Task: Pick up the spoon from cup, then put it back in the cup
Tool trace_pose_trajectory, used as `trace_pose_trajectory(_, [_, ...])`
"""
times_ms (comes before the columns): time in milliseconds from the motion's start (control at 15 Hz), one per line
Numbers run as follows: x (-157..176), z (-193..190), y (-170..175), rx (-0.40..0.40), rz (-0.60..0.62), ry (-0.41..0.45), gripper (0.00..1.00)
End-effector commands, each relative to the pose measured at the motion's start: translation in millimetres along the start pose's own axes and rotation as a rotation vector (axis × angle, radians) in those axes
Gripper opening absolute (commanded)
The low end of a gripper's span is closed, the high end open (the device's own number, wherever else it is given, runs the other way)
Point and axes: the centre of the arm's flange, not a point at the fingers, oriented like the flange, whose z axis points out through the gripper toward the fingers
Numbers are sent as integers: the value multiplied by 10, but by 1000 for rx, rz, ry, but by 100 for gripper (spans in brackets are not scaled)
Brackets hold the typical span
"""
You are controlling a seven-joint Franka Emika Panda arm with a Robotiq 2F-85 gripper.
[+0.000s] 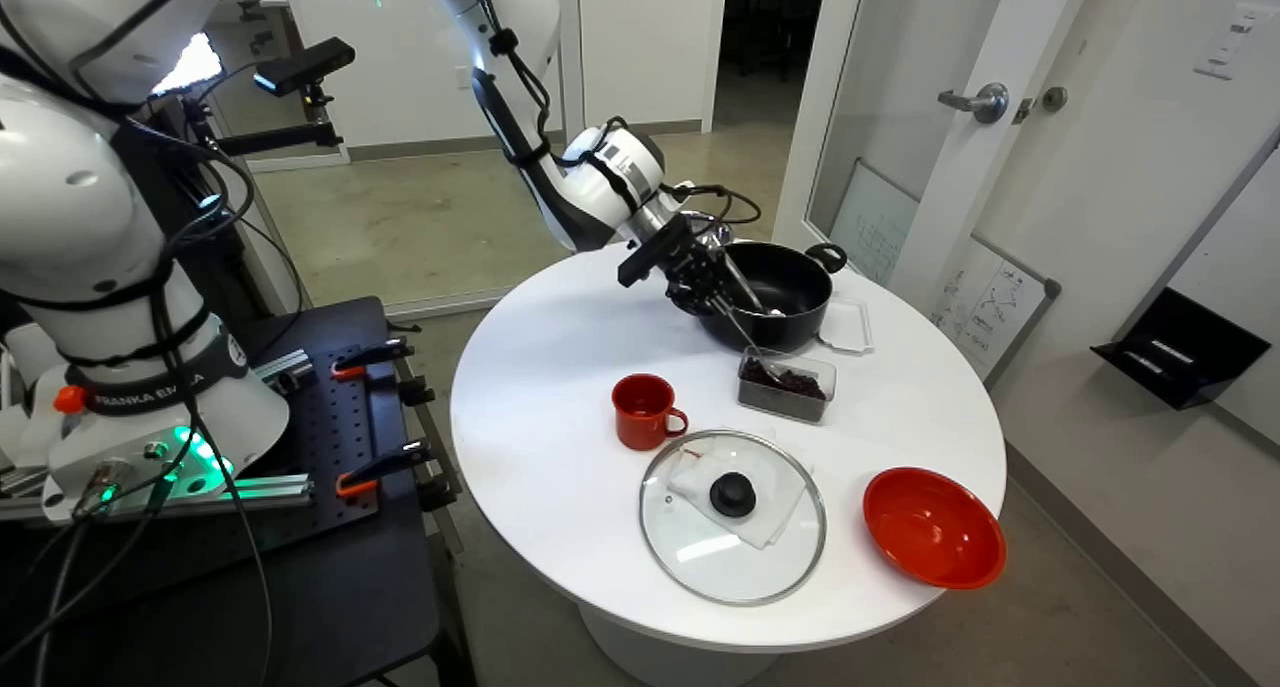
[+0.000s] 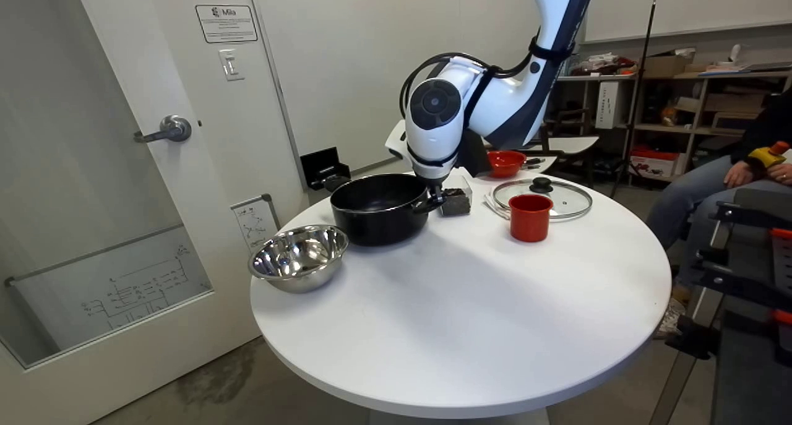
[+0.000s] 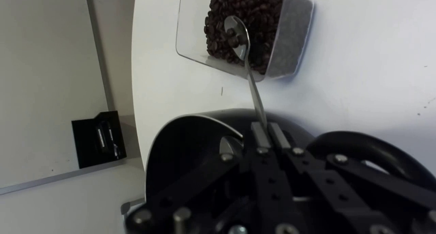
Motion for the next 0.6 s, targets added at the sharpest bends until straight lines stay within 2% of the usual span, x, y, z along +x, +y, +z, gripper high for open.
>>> trace_pose_trajectory(0, [-1,-49,26,-48,39,-26,1])
trace_pose_trajectory(533, [-9,-45,44,-84,95,-70,1])
